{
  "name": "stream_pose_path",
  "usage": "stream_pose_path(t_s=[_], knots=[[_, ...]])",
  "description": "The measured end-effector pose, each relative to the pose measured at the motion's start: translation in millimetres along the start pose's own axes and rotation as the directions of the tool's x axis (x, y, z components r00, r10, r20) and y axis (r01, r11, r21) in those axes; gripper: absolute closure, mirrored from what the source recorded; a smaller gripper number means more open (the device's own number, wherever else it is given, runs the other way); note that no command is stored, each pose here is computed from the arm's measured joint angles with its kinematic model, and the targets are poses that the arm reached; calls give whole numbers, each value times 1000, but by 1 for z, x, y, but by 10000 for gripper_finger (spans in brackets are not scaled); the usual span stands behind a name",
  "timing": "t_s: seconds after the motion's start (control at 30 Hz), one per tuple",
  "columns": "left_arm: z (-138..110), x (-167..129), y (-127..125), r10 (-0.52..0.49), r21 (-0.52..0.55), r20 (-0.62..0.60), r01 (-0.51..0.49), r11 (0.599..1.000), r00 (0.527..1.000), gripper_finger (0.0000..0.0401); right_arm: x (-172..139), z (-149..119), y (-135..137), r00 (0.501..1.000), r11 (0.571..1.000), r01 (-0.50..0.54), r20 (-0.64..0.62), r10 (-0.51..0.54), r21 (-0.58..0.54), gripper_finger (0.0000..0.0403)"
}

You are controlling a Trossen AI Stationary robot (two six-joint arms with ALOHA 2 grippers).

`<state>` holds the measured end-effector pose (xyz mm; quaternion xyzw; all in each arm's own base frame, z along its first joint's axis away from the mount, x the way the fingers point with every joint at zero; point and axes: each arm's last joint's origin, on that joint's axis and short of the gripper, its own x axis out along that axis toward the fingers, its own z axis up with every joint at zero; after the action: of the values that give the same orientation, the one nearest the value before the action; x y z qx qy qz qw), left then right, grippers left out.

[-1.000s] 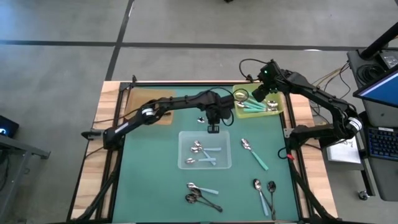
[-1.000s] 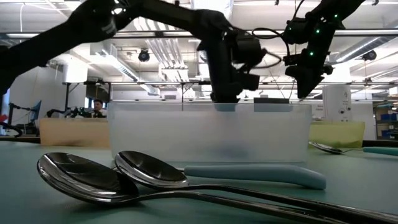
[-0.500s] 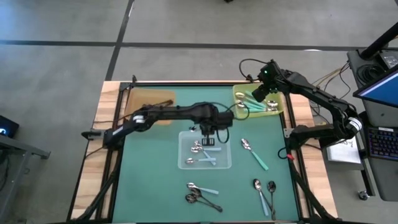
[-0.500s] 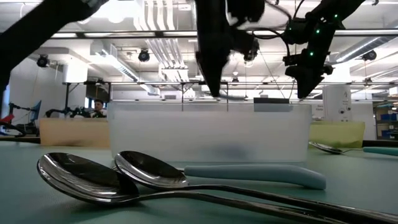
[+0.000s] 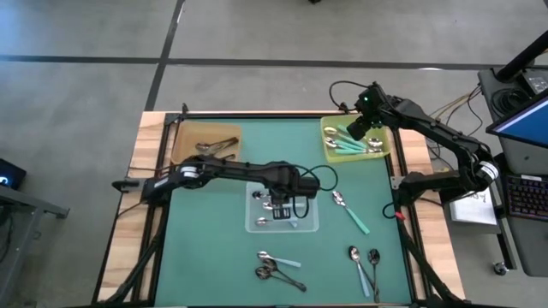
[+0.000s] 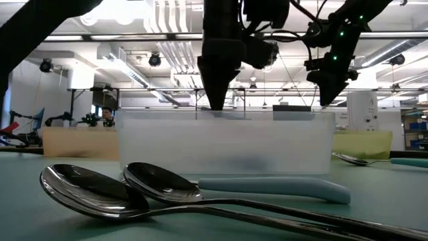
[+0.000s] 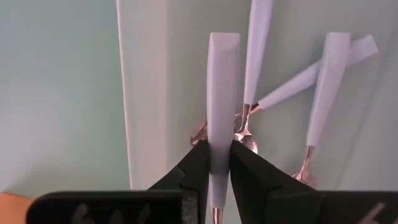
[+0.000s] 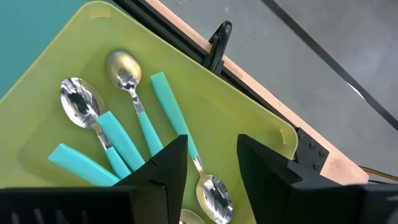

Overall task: Sort silverware by color (type)
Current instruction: Put the blue spoon into the white bin

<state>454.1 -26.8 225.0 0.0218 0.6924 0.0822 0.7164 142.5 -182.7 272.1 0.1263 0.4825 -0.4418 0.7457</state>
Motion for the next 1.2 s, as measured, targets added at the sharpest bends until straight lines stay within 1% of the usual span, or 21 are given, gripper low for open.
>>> stream_pose_path(t_s=[0.13,0.23,0.57,0.63,0.67,0.73,0.8,0.83,0.9,0.97,1.07,1.2], knots=[[0,-2,-4,20,17,20,-20,1000,1000,359,0,0,0,1000,1000,0,0,0,0,273],[0,-2,-7,22,21,20,-22,1000,1000,349,0,0,0,1000,1000,0,0,0,0,269],[1,-3,-16,16,52,49,-18,998,999,285,0,0,0,1000,1000,0,0,0,0,265],[2,-3,-15,21,92,60,-26,995,998,277,0,0,0,1000,1000,0,0,0,0,268],[4,-3,-15,20,128,85,-31,991,996,275,0,0,0,1000,1000,0,0,0,0,270],[10,-3,-16,13,224,134,-43,974,991,273,0,0,0,1000,1000,0,0,0,0,272],[15,-3,-16,20,306,184,-77,949,983,272,0,0,0,1000,1000,0,0,0,0,274],[16,-3,-16,36,331,203,-104,938,978,272,0,0,0,1000,1000,0,0,0,0,275],[18,-6,-16,40,358,229,-122,926,973,272,0,0,0,1000,1000,0,0,0,0,274],[22,-9,-16,34,359,262,-130,924,964,272,0,0,0,1000,1000,0,0,0,0,273],[23,-9,-16,31,356,276,-133,925,961,272,0,0,0,1000,1000,0,0,0,0,269],[22,-7,-20,30,298,271,-114,948,962,272,0,0,0,1000,1000,0,0,0,0,269]])
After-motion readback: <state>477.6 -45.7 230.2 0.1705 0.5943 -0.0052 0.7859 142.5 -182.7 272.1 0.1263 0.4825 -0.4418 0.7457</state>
